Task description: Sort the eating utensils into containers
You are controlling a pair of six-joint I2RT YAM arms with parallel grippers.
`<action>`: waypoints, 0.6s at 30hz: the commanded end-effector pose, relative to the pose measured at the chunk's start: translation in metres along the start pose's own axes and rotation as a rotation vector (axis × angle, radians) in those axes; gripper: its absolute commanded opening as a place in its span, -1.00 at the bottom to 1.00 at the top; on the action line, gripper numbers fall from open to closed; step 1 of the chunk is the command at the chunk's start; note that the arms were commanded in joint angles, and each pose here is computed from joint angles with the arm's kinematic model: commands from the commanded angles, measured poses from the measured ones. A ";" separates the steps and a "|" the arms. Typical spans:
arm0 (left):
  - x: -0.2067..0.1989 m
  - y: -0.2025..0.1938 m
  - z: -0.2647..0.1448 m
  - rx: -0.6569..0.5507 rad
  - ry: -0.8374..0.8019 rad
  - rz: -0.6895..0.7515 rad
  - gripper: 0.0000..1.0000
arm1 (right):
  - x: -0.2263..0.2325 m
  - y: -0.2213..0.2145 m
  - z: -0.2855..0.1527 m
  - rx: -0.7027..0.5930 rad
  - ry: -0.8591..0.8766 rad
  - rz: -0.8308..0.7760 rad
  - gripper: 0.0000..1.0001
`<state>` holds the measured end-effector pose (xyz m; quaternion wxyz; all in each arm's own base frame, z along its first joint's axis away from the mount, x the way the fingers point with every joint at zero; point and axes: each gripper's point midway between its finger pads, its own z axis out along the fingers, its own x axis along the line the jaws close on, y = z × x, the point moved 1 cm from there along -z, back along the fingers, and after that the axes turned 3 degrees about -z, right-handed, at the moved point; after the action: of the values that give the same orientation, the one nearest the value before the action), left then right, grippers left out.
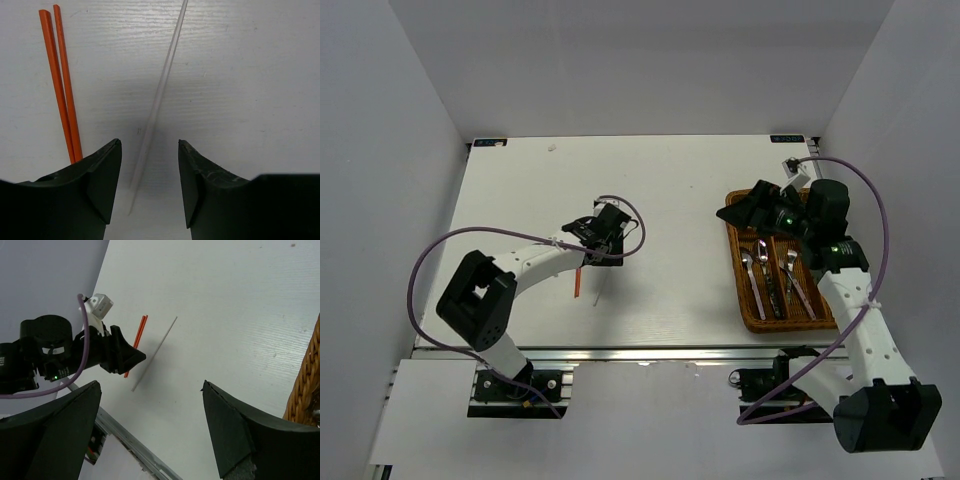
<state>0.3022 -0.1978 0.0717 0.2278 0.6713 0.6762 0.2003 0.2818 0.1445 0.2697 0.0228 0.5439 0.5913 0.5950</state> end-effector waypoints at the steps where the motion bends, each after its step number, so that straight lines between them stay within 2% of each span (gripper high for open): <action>1: -0.008 0.006 -0.004 0.001 -0.038 0.014 0.17 | 0.025 0.023 -0.018 -0.081 0.030 -0.122 0.71; 4: -0.004 -0.009 0.006 0.052 -0.012 0.028 0.15 | 0.030 0.023 -0.025 -0.099 0.033 -0.138 0.63; 7: -0.002 -0.024 0.016 0.098 -0.003 0.034 0.04 | 0.035 0.020 -0.028 -0.095 0.051 -0.143 0.56; 14: 0.013 -0.049 0.028 0.154 0.063 0.035 -0.01 | 0.039 0.014 -0.026 -0.078 0.061 -0.147 0.54; 17: 0.014 -0.059 0.031 0.182 0.060 0.025 -0.15 | 0.039 0.011 -0.025 -0.069 0.064 -0.154 0.63; 18: 0.015 -0.065 0.033 0.193 0.057 0.022 -0.20 | 0.041 0.011 -0.025 -0.070 0.075 -0.155 0.78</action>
<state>0.2838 -0.1928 0.0227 0.1662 0.6883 0.6852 0.1708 0.2574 0.1484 0.2953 0.0554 0.4984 0.6057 0.6178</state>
